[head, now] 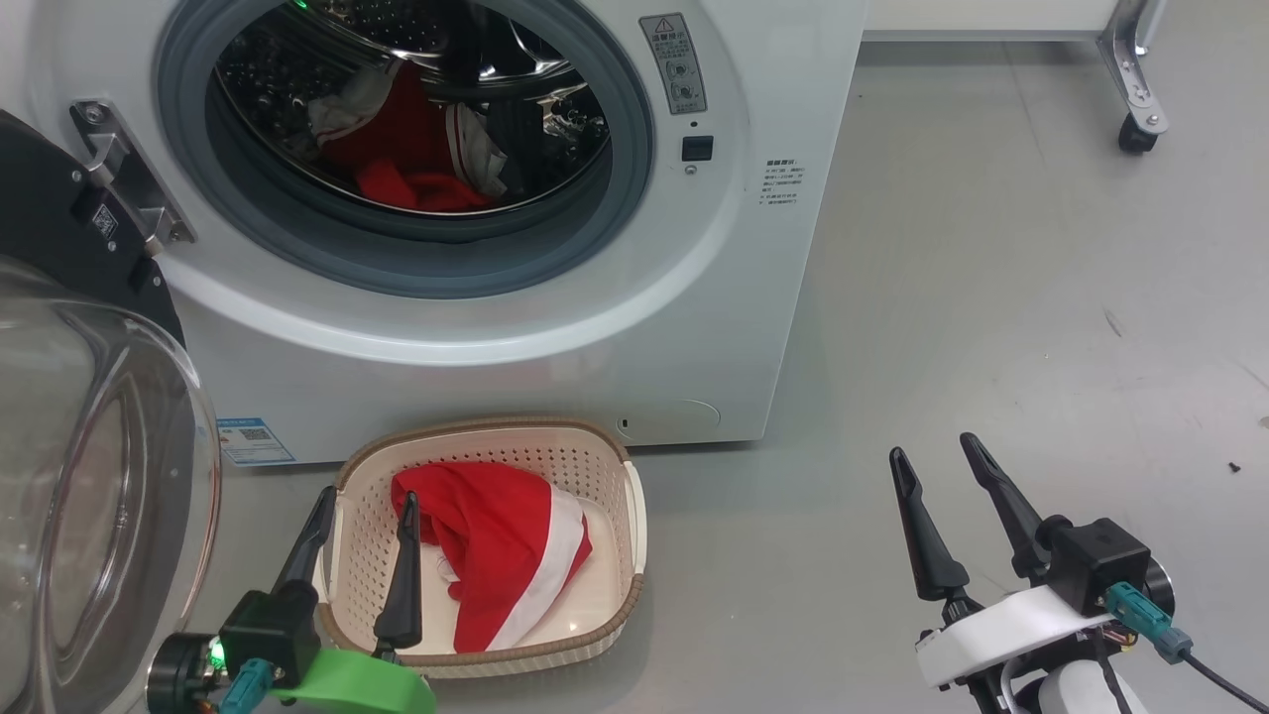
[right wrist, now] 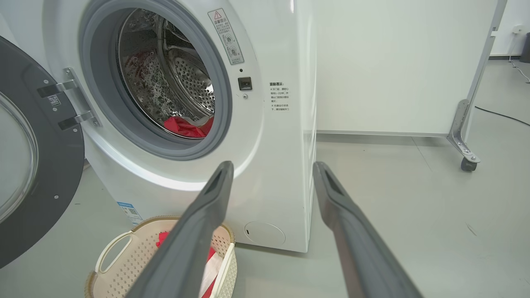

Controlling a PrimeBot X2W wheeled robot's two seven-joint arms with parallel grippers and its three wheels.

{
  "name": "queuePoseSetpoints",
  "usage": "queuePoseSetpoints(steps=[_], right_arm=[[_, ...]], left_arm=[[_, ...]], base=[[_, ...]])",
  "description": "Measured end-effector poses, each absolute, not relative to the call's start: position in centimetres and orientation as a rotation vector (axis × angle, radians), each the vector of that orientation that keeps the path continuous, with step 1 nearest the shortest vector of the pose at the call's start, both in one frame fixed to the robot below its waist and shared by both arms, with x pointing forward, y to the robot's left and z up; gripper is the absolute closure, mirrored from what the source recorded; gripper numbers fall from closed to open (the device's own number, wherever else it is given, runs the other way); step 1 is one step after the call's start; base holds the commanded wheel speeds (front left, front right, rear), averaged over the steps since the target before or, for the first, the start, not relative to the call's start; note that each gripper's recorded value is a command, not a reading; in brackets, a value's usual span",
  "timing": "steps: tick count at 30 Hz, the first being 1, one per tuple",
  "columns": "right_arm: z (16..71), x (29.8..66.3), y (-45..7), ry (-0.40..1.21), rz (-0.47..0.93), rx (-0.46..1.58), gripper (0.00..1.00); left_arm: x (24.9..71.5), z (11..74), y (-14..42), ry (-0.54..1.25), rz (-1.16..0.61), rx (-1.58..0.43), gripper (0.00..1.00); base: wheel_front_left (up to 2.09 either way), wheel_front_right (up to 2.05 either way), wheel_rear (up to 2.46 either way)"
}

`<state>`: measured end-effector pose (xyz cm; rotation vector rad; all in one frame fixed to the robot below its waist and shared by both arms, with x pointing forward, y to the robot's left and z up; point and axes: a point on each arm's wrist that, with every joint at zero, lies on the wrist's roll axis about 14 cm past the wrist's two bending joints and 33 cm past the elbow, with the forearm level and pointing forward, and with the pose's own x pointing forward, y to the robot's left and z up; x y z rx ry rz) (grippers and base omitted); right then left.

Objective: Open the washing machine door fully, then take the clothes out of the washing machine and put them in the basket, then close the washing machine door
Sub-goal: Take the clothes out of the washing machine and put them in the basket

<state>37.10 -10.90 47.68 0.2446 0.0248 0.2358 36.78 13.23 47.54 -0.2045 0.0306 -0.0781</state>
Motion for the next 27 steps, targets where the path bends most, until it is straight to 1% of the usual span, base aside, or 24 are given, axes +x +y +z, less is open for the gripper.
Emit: queuePoseSetpoints(steps=[27], right_arm=[[47.54,36.91,-11.12,0.029,0.223,0.249,0.0]], left_arm=[[36.36,47.97,12.35,0.027,-0.095,-0.215,0.0]], base=[[0.0,0.0,0.0]])
